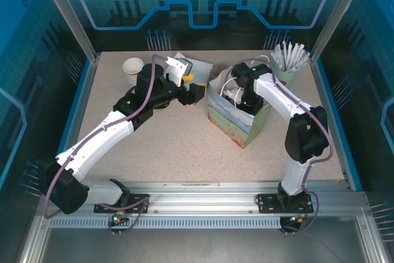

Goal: Pack the takeout coffee

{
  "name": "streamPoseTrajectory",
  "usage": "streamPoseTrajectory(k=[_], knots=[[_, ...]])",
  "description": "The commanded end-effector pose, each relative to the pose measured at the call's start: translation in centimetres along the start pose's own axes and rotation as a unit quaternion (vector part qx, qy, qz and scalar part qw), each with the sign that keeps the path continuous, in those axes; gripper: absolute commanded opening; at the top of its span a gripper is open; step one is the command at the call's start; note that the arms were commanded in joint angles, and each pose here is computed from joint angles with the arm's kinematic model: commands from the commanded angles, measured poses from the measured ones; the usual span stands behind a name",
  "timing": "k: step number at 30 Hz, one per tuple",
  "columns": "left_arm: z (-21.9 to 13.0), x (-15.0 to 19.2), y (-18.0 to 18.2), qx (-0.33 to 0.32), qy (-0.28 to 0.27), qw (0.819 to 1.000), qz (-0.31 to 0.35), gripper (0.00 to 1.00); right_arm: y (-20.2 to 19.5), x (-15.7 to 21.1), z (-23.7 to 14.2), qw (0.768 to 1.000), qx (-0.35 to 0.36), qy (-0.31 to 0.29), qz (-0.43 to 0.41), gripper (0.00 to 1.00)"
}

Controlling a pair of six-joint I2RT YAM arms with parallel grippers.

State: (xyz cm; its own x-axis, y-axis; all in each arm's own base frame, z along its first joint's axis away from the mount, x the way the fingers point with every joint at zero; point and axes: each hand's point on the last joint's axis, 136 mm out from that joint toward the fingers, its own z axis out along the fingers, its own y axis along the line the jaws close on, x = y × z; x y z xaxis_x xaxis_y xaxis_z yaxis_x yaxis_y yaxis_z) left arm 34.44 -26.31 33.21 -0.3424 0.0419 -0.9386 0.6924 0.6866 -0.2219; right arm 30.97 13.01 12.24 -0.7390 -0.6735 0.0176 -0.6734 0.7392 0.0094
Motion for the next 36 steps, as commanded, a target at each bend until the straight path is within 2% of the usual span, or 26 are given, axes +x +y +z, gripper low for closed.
streamPoseTrajectory(k=[1, 24, 28, 32, 36], knots=[[-0.9, -0.8, -0.5, 0.013, -0.016, 1.0, -0.005, 0.72, -0.4, 0.9, 2.5, 0.999, -0.012, 0.037, -0.001, 0.38], [-0.5, 1.4, -0.5, 0.02, 0.0, 0.999, -0.027, 0.72, -1.1, 0.3, 8.0, 0.998, -0.01, 0.063, 0.01, 0.37], [-0.4, 2.1, -0.4, 0.02, 0.008, 0.999, -0.034, 0.72, -1.5, 0.2, 7.6, 0.998, 0.004, 0.062, 0.01, 0.38], [-0.4, 2.4, -0.4, 0.02, 0.011, 0.999, -0.036, 0.72, -1.3, -0.3, 5.2, 0.999, 0.014, 0.038, 0.007, 0.46], [-0.4, 2.8, -0.2, 0.018, 0.015, 0.999, -0.039, 0.72, -1.1, -0.7, 2.3, 1.0, 0.025, 0.012, 0.001, 0.65]])
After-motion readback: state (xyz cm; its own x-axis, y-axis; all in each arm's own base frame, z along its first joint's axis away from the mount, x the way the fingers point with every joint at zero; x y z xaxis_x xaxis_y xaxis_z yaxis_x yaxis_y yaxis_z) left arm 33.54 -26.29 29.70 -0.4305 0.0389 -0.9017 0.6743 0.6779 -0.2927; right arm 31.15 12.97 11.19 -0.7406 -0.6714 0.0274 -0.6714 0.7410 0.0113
